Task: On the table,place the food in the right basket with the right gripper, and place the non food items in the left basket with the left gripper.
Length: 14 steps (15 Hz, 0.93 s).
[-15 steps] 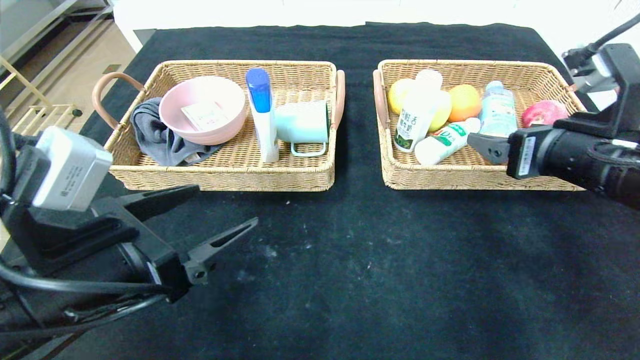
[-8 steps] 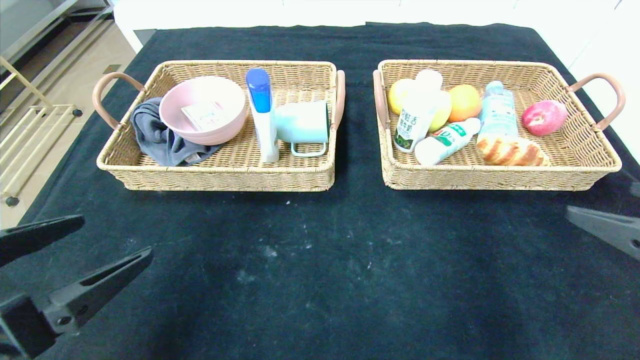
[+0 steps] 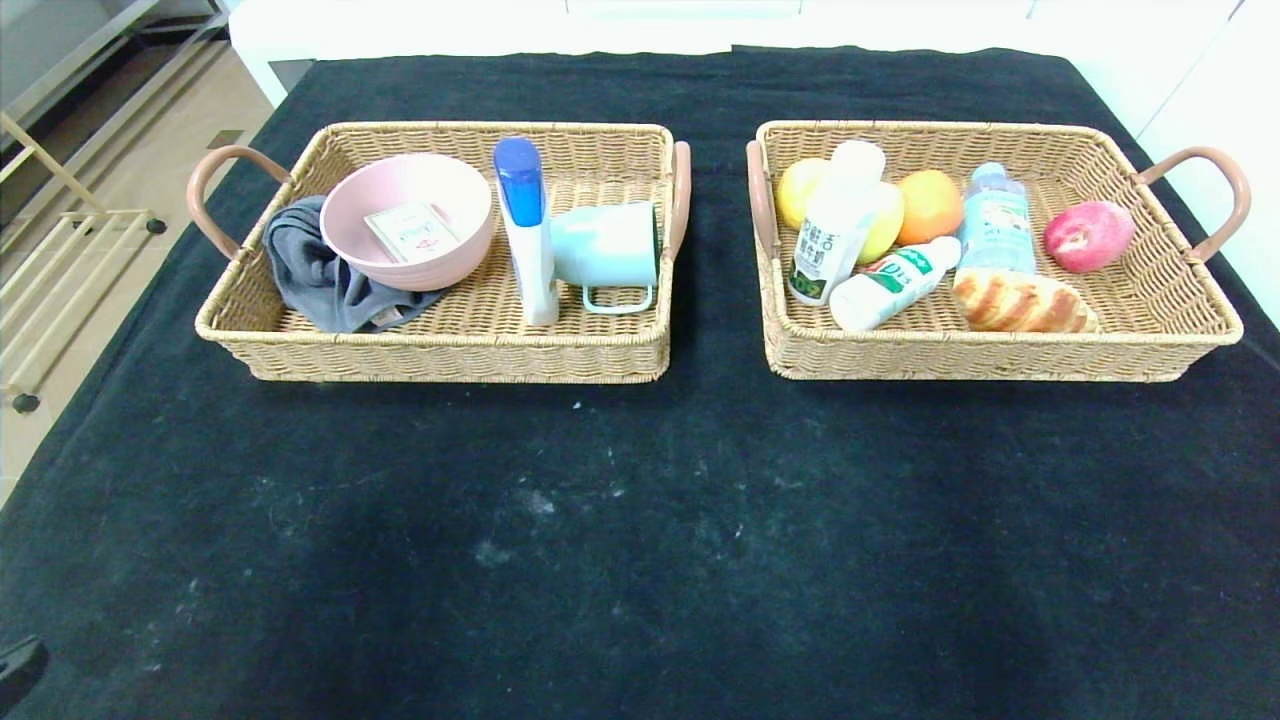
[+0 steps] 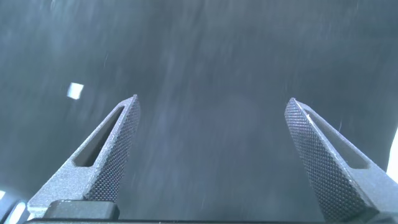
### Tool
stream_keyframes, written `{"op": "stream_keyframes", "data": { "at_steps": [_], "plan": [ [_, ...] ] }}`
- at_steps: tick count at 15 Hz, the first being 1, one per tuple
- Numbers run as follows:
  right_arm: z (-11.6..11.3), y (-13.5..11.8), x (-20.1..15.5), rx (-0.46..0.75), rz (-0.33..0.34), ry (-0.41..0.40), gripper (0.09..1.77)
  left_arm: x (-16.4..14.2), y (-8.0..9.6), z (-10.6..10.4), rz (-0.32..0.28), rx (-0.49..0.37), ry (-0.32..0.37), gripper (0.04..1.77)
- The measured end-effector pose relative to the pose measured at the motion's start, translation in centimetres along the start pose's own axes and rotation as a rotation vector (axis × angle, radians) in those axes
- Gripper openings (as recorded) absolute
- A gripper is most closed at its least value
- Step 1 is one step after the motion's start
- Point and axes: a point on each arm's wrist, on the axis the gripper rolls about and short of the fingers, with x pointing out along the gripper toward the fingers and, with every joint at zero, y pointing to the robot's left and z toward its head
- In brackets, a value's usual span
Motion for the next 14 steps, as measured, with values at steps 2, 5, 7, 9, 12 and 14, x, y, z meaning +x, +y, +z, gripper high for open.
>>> {"op": "stream_keyframes", "data": {
  "at_steps": [2,5,7,9,12,14],
  "plan": [
    [-1.8,0.6,-2.7,0.005,0.012,-0.029,1.7,-1.5,-0.2,-0.3,0.019,-0.003,-0.033,1.72],
    [-4.2,1.6,-4.9,0.02,-0.018,-0.067,1.7,-3.6,-1.0,-1.8,-0.013,-0.01,-0.013,1.72],
    [-5.9,1.9,-5.0,0.026,-0.036,-0.073,1.7,-4.8,-1.6,-3.1,-0.029,-0.016,-0.006,1.72],
    [-7.3,2.2,-4.9,0.034,-0.054,-0.075,1.7,-5.6,-2.1,-4.5,-0.032,-0.014,-0.023,1.72],
    [-9.5,2.7,-4.8,0.034,-0.027,-0.101,1.7,-6.4,-2.7,-6.7,-0.026,-0.012,-0.059,1.72],
    [-10.8,2.8,-4.3,0.023,-0.02,-0.159,1.7,-6.7,-3.0,-8.1,-0.02,-0.011,-0.086,1.72]
  ]
}}
